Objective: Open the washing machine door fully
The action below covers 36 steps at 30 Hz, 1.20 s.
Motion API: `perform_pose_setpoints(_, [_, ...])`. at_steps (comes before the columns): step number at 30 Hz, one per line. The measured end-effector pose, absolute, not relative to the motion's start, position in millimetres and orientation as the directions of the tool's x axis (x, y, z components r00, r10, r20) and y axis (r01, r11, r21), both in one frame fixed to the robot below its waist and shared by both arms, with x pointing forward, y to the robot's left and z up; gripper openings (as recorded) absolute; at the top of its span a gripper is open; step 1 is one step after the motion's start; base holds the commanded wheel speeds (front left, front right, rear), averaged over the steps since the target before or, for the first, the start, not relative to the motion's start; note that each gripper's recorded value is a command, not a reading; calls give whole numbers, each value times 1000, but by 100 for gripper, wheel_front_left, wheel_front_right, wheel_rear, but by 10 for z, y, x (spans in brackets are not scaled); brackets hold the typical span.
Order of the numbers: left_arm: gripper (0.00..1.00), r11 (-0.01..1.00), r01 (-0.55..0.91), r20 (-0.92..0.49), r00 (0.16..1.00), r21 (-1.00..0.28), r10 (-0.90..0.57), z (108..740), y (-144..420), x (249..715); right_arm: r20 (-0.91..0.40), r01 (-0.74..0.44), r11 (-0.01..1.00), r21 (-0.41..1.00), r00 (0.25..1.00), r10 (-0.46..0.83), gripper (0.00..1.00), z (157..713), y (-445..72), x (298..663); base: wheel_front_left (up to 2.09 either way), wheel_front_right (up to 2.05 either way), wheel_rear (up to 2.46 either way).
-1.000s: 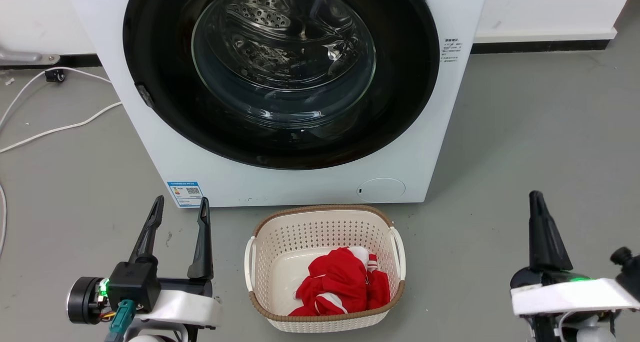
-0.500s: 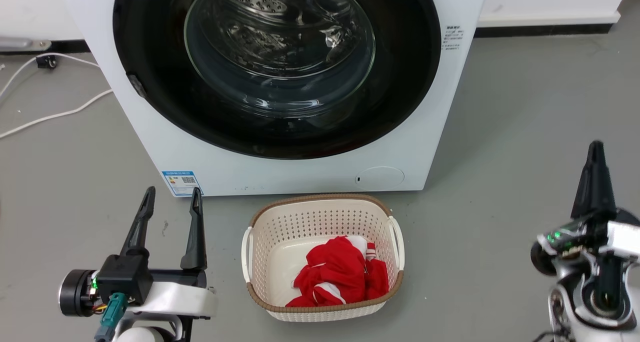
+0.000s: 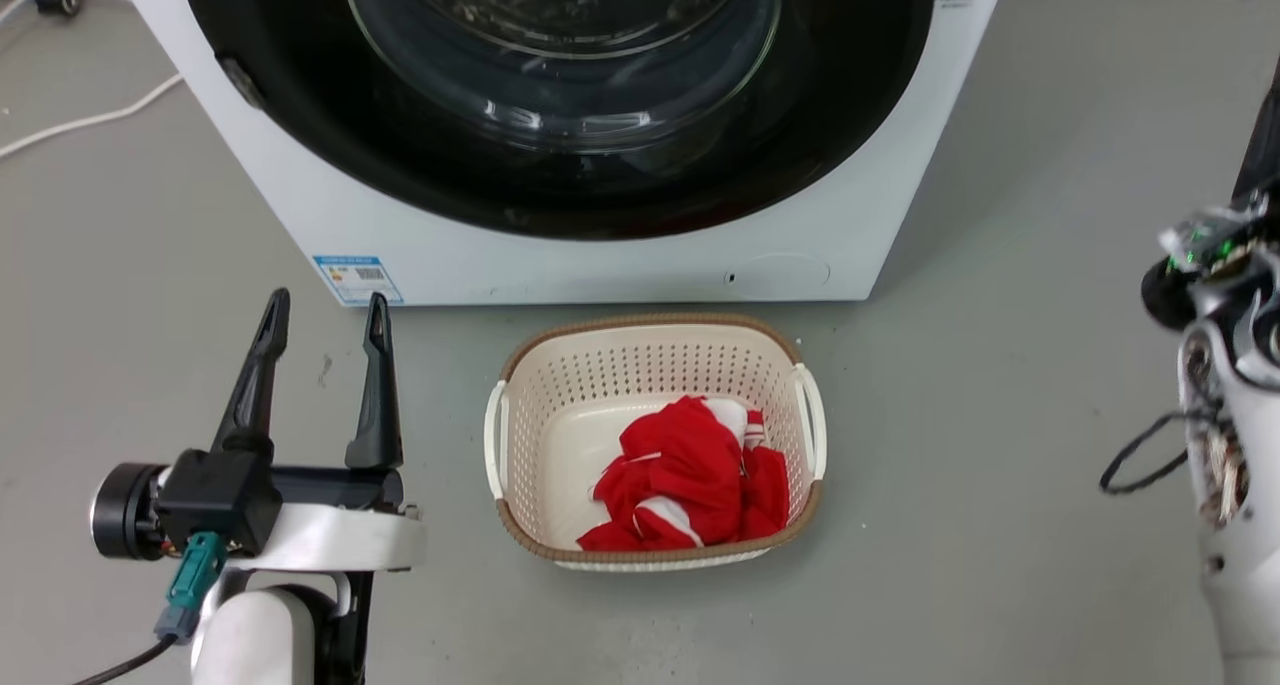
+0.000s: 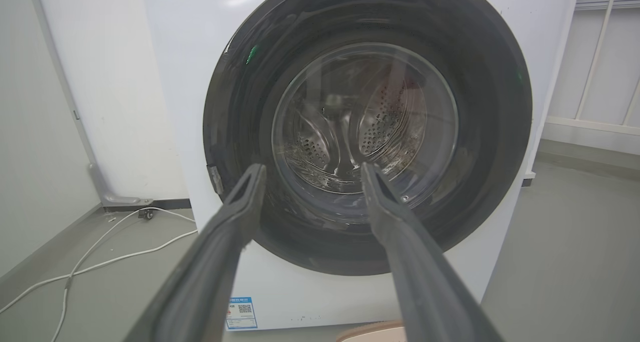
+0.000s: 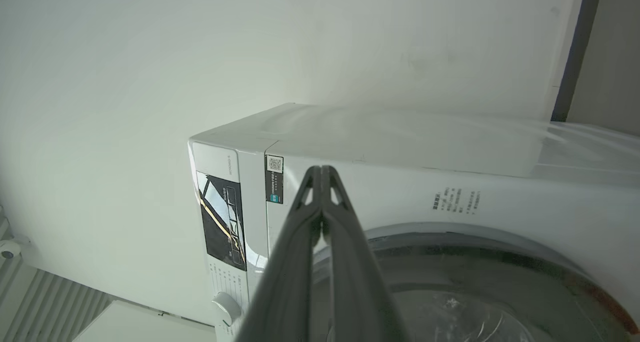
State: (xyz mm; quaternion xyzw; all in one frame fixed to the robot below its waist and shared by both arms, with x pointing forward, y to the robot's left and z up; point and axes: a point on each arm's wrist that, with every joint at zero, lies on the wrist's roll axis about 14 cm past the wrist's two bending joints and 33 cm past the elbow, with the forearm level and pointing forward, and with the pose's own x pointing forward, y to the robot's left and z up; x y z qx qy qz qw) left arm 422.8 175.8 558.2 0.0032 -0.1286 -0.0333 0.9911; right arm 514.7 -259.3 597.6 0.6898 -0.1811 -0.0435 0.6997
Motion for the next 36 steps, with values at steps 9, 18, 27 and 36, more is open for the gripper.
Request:
perform_pose_setpoints(9, [100, 998, 60, 239, 969, 16, -62, 5468, 1813, 4438, 157, -134, 216, 967, 983, -94, 0, 6077, -2329, 5940, 0, 0, 0])
perform_pose_setpoints(18, [100, 997, 70, 219, 973, 22, -73, 5317, 1820, 4648, -67, -60, 449, 892, 963, 262, 0, 5806, -1653, 6522, 0, 0, 0])
perform_pose_setpoints(27, [100, 997, 75, 203, 976, 29, -79, 5197, 1834, 4784, -183, -22, 530, 848, 925, 332, 0, 5587, -1345, 6776, 0, 0, 0])
perform_pose_setpoints(36, [100, 997, 75, 179, 981, 22, -77, 5090, 1845, 4827, -214, 0, 468, 884, 890, 404, 0, 5546, -1212, 6866, 0, 0, 0])
